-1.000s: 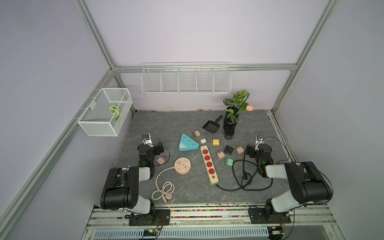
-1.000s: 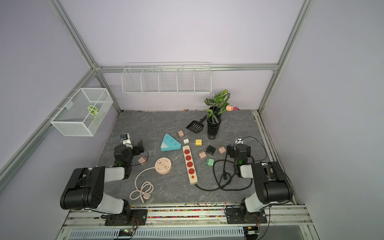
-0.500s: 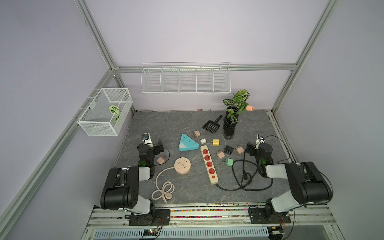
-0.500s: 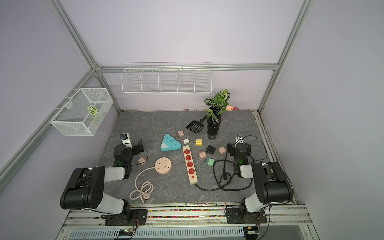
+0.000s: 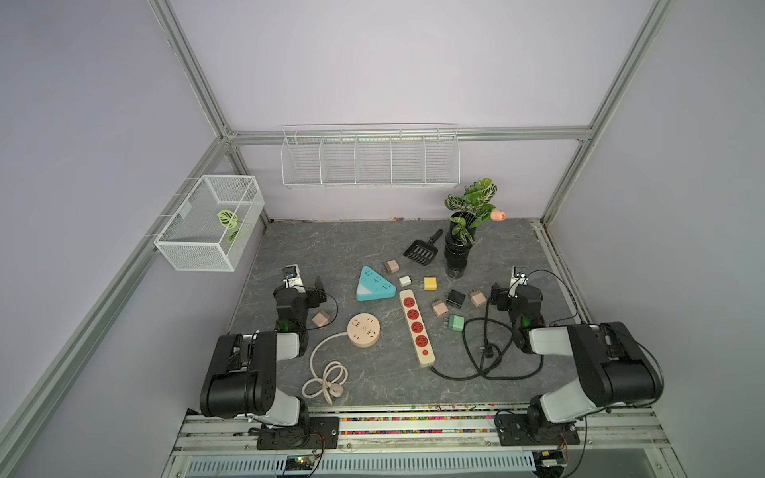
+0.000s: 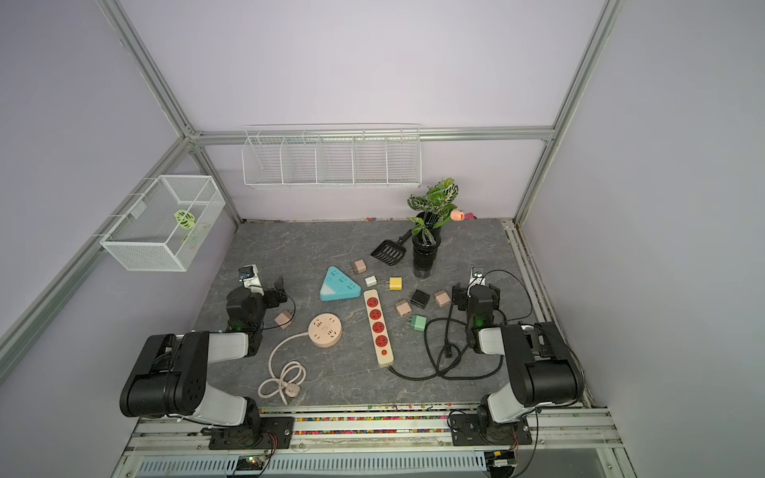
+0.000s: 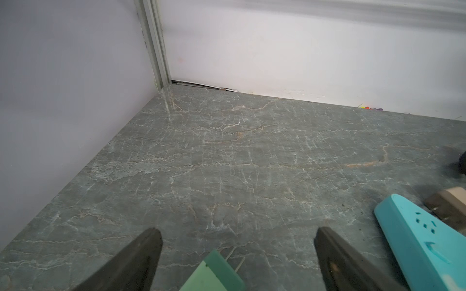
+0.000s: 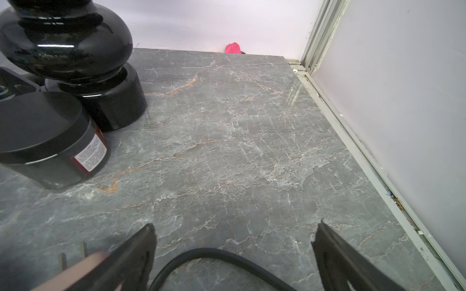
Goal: Pull the plug off the socket
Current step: Reset both arms
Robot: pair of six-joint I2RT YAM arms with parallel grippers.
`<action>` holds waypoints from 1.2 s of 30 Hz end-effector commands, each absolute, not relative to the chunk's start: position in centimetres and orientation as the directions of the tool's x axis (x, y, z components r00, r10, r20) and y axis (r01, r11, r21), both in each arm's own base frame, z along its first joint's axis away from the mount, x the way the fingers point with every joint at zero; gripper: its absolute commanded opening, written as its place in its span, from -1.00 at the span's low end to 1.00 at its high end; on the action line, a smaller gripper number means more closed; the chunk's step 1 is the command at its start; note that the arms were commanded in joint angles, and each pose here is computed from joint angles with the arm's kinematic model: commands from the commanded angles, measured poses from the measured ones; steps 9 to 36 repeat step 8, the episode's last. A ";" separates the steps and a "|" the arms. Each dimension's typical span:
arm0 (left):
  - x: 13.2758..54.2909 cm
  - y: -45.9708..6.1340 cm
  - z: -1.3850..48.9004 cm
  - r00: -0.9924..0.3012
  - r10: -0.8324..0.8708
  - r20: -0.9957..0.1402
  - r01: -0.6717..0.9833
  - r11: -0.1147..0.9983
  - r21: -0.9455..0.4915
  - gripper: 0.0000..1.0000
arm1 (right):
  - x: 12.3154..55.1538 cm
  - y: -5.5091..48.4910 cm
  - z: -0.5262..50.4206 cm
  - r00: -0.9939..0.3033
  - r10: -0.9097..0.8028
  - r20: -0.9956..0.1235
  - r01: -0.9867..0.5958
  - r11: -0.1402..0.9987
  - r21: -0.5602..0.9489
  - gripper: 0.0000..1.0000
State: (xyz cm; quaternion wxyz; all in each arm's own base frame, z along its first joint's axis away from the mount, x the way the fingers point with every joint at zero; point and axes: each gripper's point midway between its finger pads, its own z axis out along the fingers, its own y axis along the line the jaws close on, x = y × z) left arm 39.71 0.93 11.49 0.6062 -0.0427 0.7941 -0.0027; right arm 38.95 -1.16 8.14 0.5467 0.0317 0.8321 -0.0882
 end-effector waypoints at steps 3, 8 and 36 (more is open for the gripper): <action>39.9 0.8 11.9 -0.246 -0.061 -0.967 -0.048 0.998 -0.051 1.00 | 39.3 -1.4 9.2 -0.376 -0.029 -0.926 0.165 0.981 -0.098 0.98; 39.9 0.8 11.9 -0.245 -0.062 -0.967 -0.050 0.997 -0.051 1.00 | 39.3 -1.4 9.1 -0.379 -0.028 -0.925 0.167 0.981 -0.098 0.98; 39.9 0.8 11.9 -0.245 -0.062 -0.967 -0.050 0.997 -0.051 1.00 | 39.3 -1.4 9.1 -0.379 -0.028 -0.925 0.167 0.981 -0.098 0.98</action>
